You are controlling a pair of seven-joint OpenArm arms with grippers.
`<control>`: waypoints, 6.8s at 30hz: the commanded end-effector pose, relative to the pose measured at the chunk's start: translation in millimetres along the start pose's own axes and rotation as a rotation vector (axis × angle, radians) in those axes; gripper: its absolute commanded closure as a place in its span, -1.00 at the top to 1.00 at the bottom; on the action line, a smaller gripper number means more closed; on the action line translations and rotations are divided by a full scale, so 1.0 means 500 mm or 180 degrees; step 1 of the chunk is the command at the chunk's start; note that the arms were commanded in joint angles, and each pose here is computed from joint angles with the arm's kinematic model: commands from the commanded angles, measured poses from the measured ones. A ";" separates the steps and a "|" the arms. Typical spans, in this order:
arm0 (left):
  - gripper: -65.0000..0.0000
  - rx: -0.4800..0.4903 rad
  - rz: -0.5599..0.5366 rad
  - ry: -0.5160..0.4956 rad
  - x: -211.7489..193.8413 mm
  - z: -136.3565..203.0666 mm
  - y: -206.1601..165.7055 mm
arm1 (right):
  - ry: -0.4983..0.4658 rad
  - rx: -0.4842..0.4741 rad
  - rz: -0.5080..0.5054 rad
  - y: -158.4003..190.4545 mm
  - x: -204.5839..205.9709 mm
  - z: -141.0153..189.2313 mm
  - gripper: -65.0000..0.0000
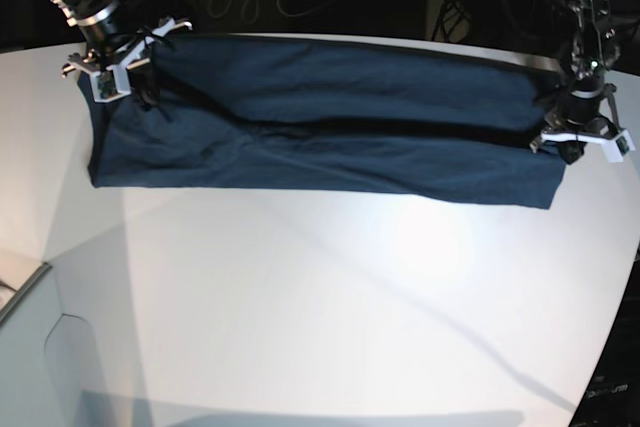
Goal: Layout the t-shirt on the table in an organized manner, then fold the t-shirt properly
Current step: 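Hold the folded shirt edge with both grippers and smooth it flat, then lift the strip end with the left gripper and fold it toward the right gripper, then lay the folded end down and open the left gripper, moving it aside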
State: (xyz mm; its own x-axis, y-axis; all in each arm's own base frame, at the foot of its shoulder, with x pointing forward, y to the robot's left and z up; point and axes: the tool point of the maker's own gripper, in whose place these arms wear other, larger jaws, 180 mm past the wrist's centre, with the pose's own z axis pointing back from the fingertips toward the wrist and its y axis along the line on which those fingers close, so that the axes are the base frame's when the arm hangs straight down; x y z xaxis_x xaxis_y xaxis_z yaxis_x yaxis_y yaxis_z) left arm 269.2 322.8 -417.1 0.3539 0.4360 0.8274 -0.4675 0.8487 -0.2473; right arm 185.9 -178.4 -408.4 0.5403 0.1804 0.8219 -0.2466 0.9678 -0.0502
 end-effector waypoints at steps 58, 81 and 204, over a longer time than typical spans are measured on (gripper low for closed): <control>0.24 0.0164 -0.0152 0.0025 -0.014 0.057 0.070 | 0.0327 -0.0120 -0.0251 -0.036 -0.104 -0.013 -0.21; 0.31 0.0089 -0.0105 0.0289 -0.078 0.001 0.030 | 0.0323 -0.0117 -0.0248 -0.037 -0.100 -0.017 -0.21; 0.00 -0.2926 -0.1976 0.0568 -0.365 0.332 -0.605 | -0.0436 -0.0639 -0.0262 -0.107 0.075 0.006 0.24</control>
State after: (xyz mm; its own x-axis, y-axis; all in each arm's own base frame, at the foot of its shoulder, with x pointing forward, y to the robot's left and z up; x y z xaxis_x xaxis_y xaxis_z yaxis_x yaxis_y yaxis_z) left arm 207.4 -53.2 -422.0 0.4910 -0.1983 0.8483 0.5720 0.8078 -0.1423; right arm 210.6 -222.8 -385.8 0.4800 0.0838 0.8733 -0.0343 0.9965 -0.0767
